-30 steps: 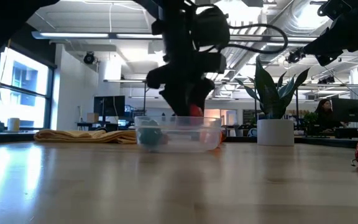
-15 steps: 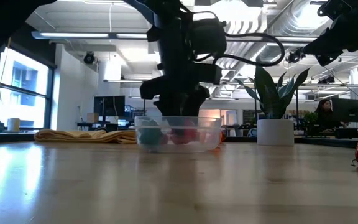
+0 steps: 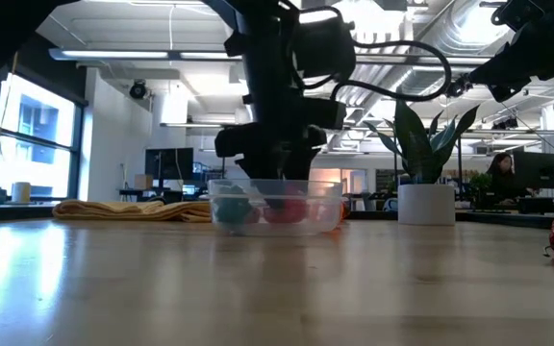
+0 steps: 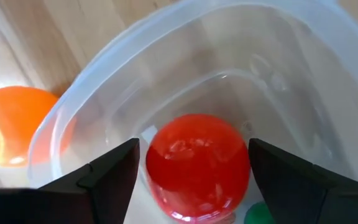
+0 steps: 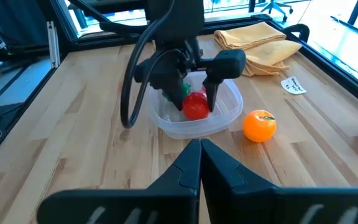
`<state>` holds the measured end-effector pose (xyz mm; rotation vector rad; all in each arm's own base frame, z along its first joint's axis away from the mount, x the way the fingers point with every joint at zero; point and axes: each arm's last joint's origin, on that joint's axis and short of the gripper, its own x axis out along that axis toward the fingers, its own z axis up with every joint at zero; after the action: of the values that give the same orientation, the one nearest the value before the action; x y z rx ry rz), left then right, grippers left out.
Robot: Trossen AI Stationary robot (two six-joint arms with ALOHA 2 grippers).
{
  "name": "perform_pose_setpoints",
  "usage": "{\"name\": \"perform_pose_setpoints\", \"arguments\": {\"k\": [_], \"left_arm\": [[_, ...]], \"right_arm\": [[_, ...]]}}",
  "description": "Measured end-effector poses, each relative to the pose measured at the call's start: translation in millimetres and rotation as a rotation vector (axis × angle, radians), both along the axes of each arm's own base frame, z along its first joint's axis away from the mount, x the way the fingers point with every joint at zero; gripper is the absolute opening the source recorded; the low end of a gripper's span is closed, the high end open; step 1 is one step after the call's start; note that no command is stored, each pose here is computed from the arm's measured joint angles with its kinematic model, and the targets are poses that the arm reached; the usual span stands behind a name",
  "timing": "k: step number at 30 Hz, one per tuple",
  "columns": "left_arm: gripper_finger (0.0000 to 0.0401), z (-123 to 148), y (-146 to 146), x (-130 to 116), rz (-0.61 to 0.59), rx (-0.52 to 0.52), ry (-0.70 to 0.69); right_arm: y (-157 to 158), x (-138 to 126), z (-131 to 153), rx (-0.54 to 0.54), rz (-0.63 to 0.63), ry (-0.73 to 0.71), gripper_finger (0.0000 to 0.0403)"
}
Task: Pick and placing Produce into tupperware
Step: Put the orange tomato into the transparent bin, then put the orange into the transparent bin
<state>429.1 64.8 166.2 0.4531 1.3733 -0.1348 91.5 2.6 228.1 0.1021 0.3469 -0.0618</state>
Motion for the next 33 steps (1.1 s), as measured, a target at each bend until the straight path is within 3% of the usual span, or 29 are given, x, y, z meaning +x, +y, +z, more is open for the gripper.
{"name": "perform_pose_setpoints", "arguments": {"k": [14,22,28,33], "left_arm": [[0.0291,23.6,-7.5,6.0,0.007,0.046,-0.001],[0.0291,74.4,-25.0,18.1,-0.075,0.205,-0.05],[0.0291,110.2,21.0,19.6,0.012,0.199,-0.161],[0.0291,126.2,65.5,15.8,0.202,0.075,-0.313]], "right_arm": [[0.0,0.0,0.0,0.0,0.0,0.0,0.0],[0.0,0.0,0.0,0.0,0.0,0.0,0.0],[0.0,0.0,0.0,0.0,0.0,0.0,0.0],[0.0,0.0,0.0,0.0,0.0,0.0,0.0]]}}
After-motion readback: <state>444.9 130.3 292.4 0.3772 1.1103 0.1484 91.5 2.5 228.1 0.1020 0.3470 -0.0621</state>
